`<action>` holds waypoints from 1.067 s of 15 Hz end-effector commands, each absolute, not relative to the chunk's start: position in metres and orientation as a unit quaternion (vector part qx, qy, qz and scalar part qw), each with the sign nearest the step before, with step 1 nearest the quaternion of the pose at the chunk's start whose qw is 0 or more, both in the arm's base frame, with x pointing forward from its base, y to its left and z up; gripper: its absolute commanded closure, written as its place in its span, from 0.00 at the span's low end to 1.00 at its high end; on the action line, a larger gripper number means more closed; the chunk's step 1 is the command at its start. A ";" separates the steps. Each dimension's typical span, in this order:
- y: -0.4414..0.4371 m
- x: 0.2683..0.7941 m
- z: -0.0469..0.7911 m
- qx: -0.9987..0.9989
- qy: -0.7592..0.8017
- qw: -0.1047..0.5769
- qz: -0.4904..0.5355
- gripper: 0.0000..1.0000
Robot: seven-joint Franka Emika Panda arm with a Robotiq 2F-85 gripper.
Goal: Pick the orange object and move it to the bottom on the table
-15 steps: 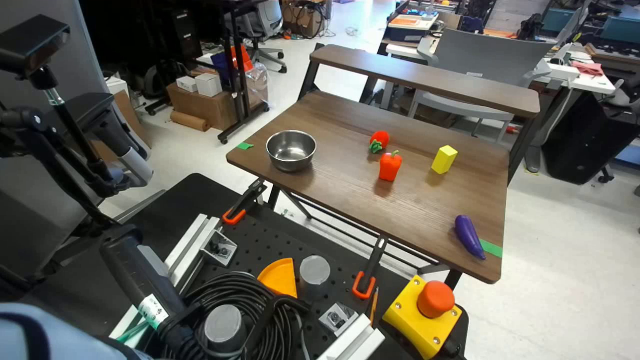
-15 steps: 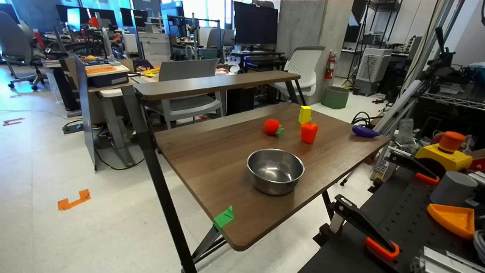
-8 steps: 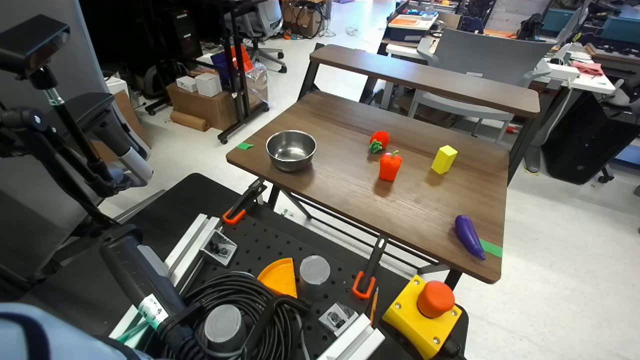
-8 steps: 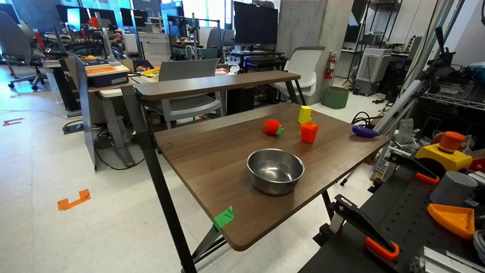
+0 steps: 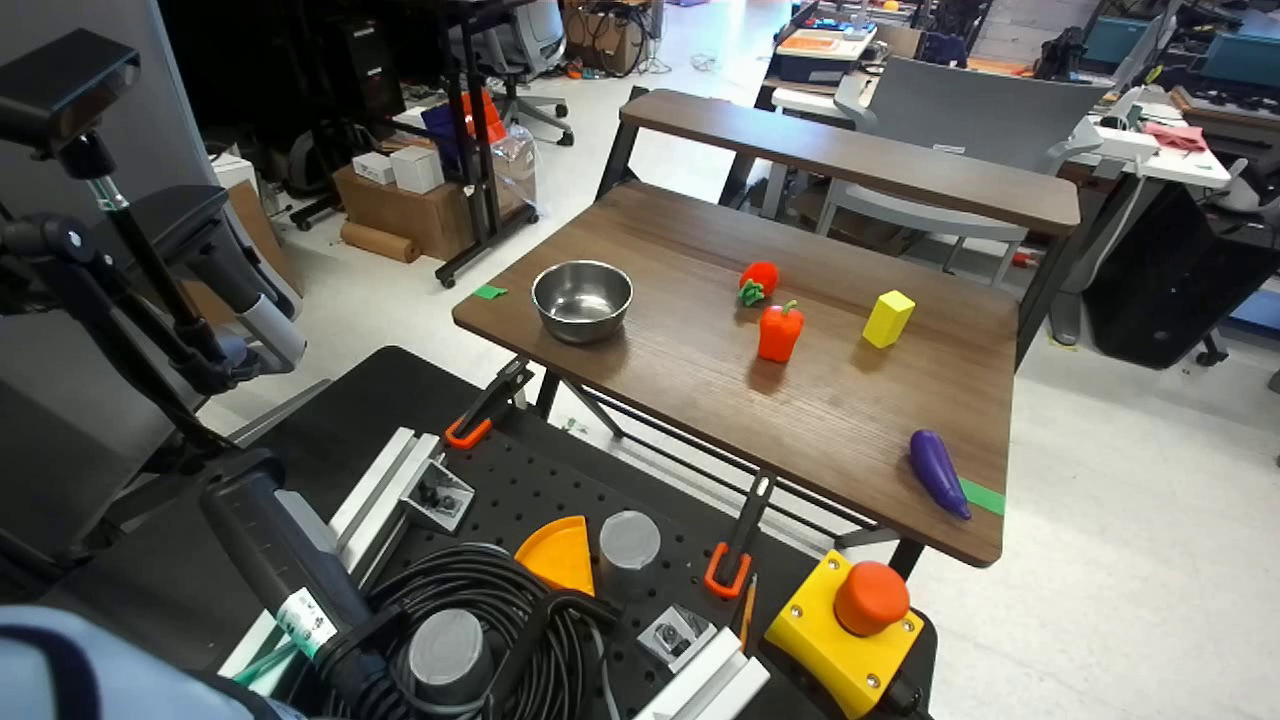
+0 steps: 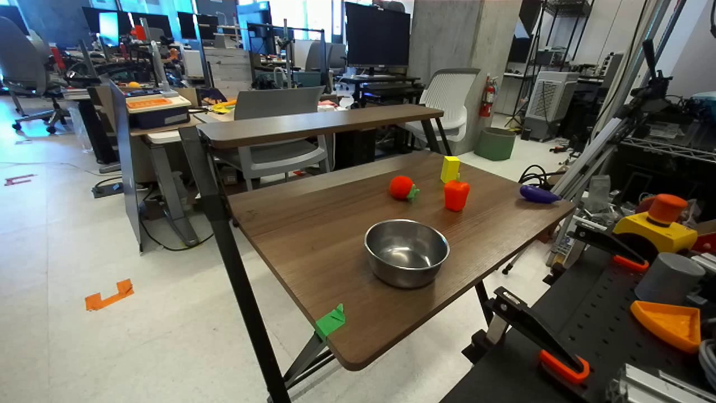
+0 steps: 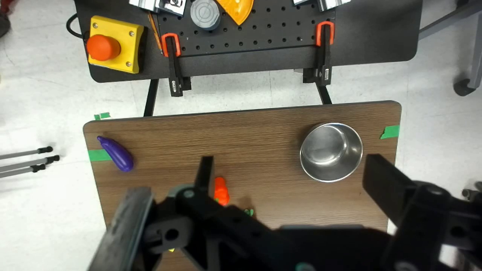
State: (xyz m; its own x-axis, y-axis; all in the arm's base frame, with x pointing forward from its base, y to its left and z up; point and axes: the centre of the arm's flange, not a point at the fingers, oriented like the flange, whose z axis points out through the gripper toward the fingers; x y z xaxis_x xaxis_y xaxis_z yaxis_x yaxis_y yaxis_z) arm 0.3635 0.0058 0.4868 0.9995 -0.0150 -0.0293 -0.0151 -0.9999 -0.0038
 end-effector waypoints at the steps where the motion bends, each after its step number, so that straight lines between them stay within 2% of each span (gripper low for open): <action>1: 0.006 0.364 0.487 -1.000 0.008 0.002 0.015 0.00; 4: 0.006 0.364 0.487 -1.000 0.008 0.002 0.015 0.00; 7: 0.001 0.386 0.476 -1.000 0.013 -0.012 0.017 0.00; 16: -0.027 0.491 0.398 -0.999 0.033 -0.010 -0.021 0.00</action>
